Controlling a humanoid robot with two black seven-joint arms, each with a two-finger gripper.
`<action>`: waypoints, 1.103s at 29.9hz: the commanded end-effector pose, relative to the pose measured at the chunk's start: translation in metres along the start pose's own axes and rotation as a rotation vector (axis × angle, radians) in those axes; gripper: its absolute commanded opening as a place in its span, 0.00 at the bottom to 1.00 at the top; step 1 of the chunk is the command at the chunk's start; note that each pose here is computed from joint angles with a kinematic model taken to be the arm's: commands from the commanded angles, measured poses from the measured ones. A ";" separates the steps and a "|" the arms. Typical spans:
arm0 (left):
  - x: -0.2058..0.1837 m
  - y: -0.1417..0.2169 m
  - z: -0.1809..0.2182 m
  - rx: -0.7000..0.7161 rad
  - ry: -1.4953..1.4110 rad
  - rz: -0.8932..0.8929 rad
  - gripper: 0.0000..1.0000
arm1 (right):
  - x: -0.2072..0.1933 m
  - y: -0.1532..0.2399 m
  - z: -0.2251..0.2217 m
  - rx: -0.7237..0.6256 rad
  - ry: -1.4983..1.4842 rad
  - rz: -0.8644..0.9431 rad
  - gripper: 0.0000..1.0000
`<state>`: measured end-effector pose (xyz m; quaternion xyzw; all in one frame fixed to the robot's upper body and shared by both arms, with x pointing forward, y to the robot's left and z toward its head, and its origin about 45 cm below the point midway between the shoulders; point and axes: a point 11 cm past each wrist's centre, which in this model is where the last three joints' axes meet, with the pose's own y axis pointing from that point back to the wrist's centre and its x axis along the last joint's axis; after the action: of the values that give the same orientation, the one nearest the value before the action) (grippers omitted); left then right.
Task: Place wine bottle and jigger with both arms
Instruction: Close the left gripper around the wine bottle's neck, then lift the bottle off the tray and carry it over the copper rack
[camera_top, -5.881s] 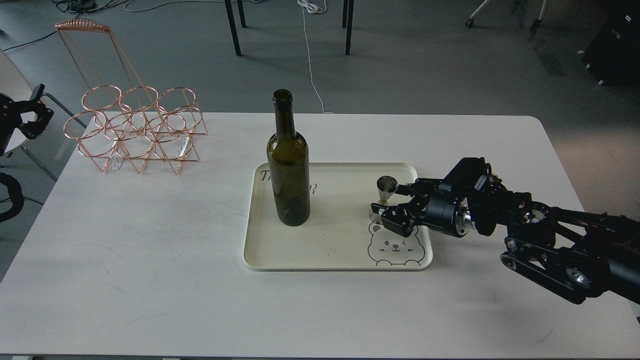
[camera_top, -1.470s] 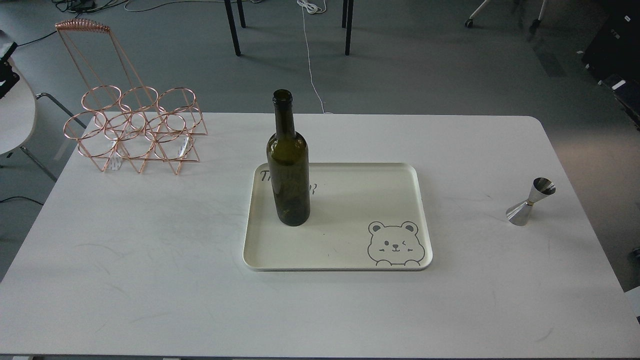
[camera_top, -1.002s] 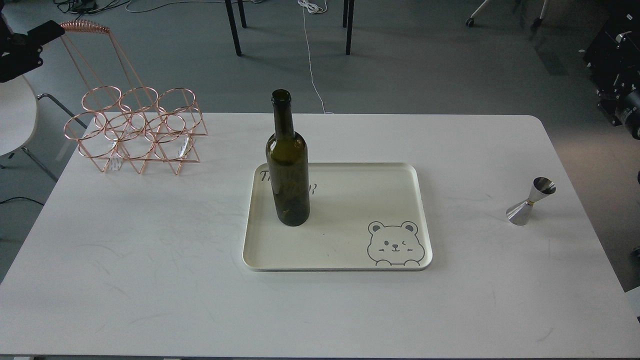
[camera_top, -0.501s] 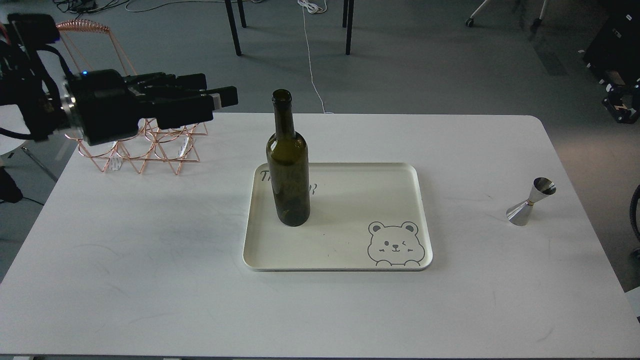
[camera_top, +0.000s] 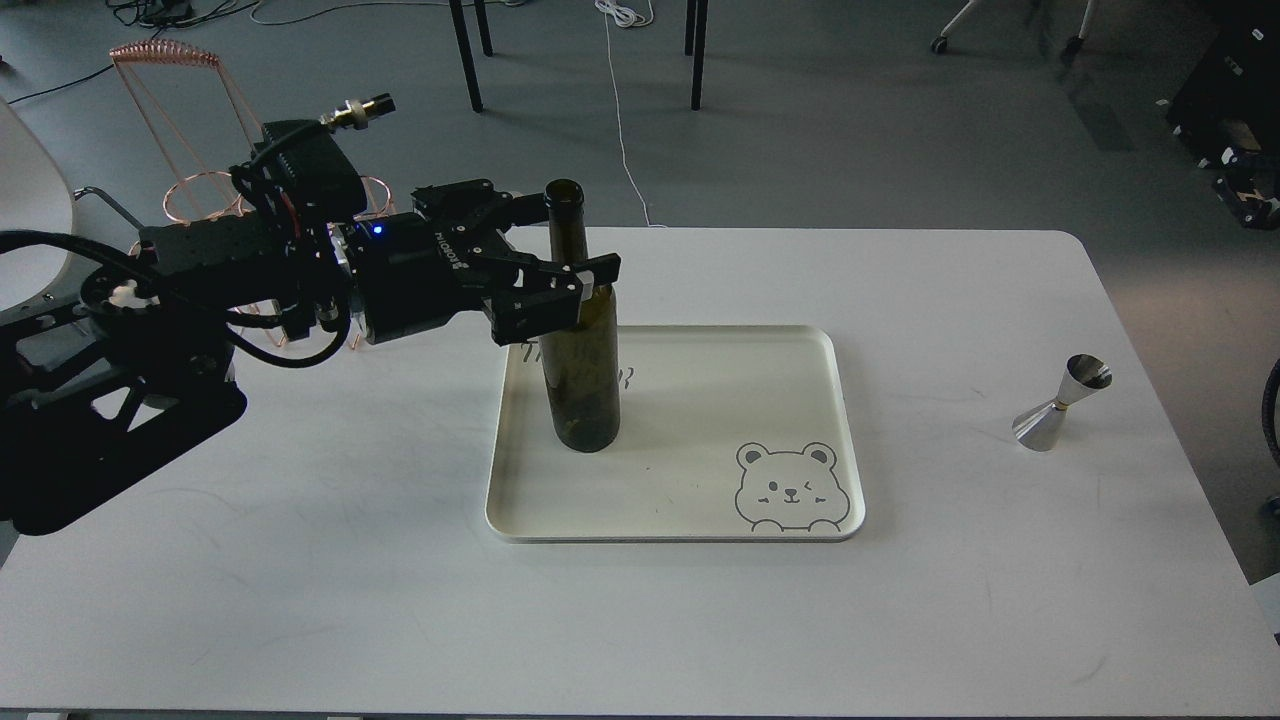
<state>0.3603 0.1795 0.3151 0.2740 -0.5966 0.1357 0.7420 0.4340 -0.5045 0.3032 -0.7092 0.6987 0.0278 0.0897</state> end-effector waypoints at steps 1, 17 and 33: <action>-0.005 -0.005 -0.006 0.015 0.017 -0.003 0.78 | -0.001 -0.001 -0.001 0.003 -0.001 0.000 0.98; -0.004 -0.007 -0.009 0.023 0.021 0.015 0.41 | -0.001 -0.001 -0.002 0.007 -0.004 -0.001 0.98; 0.061 0.032 -0.031 0.095 -0.064 0.086 0.11 | -0.001 -0.002 -0.006 0.013 -0.001 -0.004 0.98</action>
<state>0.3785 0.1992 0.3457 0.2846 -0.6156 0.1682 0.7154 0.4351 -0.5036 0.3059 -0.7093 0.6981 0.0262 0.0938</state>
